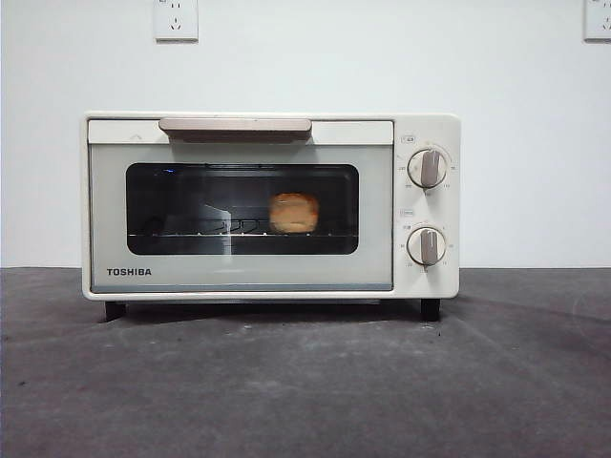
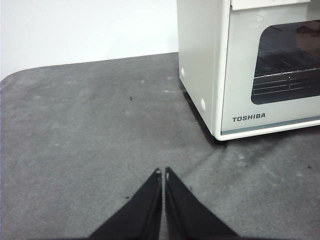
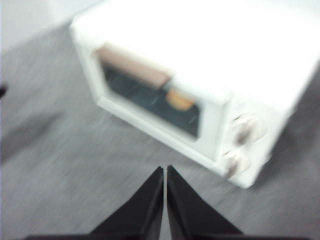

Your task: The left arm flap open the oven, the right arm pick bread and place it into oven, the left arm flap close the oven

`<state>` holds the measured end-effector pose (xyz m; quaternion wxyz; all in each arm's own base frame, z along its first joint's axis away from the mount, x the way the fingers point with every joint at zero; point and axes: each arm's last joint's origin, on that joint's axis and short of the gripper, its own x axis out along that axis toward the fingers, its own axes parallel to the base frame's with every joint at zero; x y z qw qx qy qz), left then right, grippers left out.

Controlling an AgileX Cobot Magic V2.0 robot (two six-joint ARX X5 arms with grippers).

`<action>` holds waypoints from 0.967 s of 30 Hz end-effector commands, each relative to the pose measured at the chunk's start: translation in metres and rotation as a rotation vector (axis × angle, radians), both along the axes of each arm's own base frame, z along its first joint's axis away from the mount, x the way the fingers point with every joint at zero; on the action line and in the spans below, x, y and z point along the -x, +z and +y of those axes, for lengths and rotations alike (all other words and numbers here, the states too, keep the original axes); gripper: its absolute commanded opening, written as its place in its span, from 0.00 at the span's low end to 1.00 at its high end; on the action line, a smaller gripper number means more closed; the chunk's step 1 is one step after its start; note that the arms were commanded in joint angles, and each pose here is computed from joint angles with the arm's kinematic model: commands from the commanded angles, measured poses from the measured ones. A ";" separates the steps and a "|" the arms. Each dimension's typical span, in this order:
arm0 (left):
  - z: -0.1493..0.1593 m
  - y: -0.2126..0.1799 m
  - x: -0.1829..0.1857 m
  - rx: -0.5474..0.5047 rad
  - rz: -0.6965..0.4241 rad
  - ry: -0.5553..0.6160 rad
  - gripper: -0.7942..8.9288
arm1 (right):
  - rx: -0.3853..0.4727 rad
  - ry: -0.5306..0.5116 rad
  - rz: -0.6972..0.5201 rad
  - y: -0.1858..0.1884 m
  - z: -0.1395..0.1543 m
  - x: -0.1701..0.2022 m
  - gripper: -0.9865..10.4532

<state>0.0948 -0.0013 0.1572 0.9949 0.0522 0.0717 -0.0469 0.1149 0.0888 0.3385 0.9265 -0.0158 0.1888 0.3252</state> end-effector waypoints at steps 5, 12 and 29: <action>0.000 -0.007 -0.001 0.002 0.025 0.002 0.10 | -0.071 -0.238 -0.209 -0.020 -0.043 0.005 0.09; 0.000 -0.007 -0.001 0.002 0.025 0.002 0.10 | -0.123 -0.461 -0.406 -0.062 -0.071 0.017 0.09; 0.000 -0.007 -0.001 0.002 0.025 0.002 0.10 | -0.092 -0.617 -0.403 -0.160 -0.086 0.018 0.09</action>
